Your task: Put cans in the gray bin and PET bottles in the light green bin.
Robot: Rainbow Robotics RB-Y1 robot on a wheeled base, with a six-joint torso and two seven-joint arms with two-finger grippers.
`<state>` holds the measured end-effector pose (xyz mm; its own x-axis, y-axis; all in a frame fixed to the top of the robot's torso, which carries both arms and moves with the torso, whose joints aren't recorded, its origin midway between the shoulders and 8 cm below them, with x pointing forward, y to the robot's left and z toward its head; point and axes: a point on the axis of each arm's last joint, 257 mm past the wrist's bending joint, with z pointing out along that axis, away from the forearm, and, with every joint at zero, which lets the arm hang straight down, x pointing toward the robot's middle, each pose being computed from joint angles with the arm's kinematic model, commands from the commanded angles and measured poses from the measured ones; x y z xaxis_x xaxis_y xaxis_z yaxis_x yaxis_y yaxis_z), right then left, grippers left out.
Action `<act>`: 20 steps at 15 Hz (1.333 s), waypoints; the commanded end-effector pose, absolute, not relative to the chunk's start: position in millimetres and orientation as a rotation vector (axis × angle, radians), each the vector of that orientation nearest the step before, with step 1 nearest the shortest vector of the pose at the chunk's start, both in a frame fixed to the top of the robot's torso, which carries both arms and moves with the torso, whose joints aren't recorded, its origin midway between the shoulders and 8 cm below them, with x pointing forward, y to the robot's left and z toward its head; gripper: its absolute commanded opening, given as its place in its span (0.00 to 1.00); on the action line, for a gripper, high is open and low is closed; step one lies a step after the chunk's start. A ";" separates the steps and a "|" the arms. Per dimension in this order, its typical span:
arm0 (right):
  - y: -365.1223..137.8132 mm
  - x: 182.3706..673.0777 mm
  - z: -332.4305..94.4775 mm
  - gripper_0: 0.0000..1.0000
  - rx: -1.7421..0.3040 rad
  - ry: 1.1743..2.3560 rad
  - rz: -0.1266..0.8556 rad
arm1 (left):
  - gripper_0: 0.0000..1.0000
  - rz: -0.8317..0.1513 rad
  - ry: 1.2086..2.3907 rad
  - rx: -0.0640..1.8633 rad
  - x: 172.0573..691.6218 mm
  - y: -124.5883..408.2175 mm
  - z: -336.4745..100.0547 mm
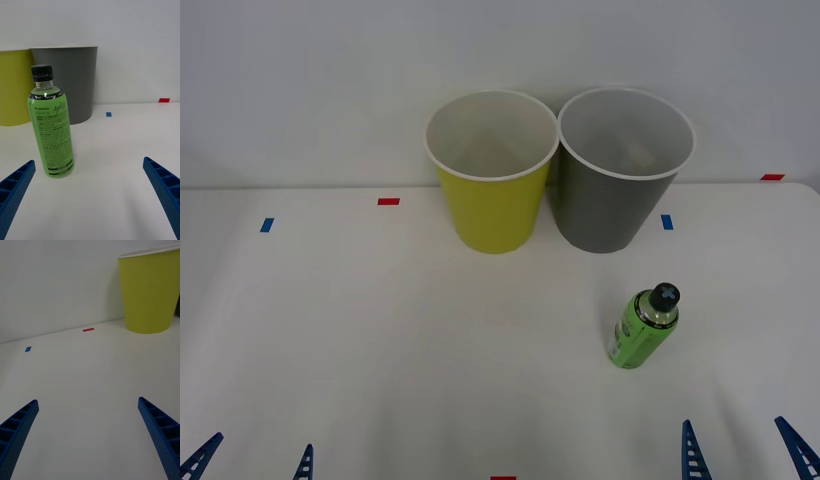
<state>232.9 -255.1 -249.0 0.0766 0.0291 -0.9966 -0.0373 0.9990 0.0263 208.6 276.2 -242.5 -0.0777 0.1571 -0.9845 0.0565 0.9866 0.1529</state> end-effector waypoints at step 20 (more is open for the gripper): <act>-198.8 333.7 -245.1 1.00 -0.186 1.406 0.103 | 0.91 0.084 1.649 0.164 208.6 276.2 -242.5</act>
